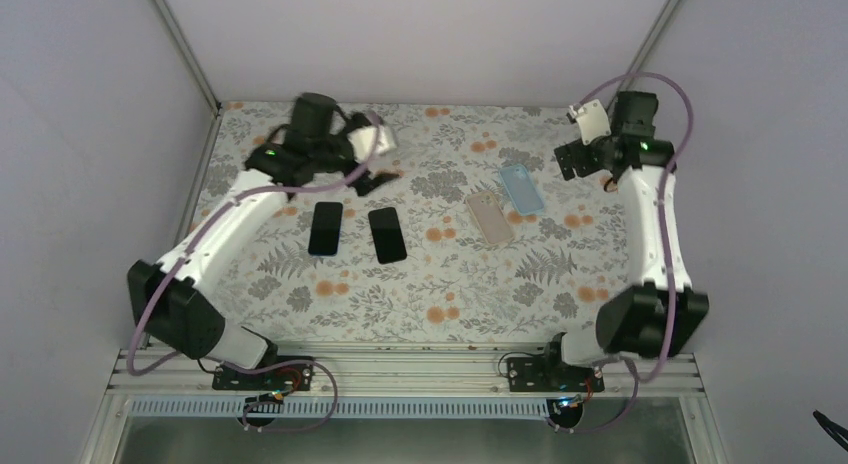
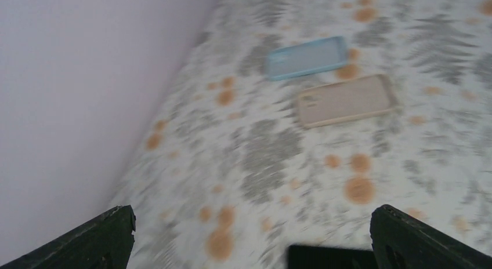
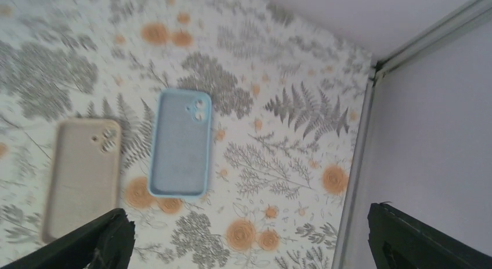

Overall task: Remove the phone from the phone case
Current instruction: Reset both arms

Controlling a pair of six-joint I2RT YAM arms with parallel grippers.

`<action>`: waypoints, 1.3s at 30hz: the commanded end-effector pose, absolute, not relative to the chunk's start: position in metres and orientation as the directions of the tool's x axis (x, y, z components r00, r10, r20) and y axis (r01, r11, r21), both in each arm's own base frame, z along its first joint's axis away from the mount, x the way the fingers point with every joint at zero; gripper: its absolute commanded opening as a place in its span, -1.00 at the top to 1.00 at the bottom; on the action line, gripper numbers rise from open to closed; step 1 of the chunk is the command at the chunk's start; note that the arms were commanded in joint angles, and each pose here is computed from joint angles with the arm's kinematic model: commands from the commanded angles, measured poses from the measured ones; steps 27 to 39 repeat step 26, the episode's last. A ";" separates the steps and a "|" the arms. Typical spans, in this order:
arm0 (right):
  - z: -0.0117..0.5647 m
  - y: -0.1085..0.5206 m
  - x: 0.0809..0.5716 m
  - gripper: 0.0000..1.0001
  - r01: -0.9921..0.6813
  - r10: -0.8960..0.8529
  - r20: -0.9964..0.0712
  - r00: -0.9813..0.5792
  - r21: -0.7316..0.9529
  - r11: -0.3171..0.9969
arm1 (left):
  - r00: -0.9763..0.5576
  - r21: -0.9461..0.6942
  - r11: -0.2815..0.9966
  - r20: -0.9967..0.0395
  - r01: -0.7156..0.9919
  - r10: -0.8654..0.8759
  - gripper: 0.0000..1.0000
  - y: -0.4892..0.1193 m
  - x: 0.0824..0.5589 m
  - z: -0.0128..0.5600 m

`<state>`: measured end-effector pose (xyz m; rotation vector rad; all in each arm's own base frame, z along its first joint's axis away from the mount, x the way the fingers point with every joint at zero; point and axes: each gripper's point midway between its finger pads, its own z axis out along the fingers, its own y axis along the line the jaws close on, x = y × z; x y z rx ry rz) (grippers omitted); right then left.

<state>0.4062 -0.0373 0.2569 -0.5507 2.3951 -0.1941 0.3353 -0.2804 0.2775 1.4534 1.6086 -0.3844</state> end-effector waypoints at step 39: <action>0.245 -0.031 0.349 -1.00 -0.122 -0.081 -0.855 -0.512 -0.021 0.992 | -0.378 0.216 0.890 -0.846 0.402 0.376 -1.00 -0.019 0.322 0.214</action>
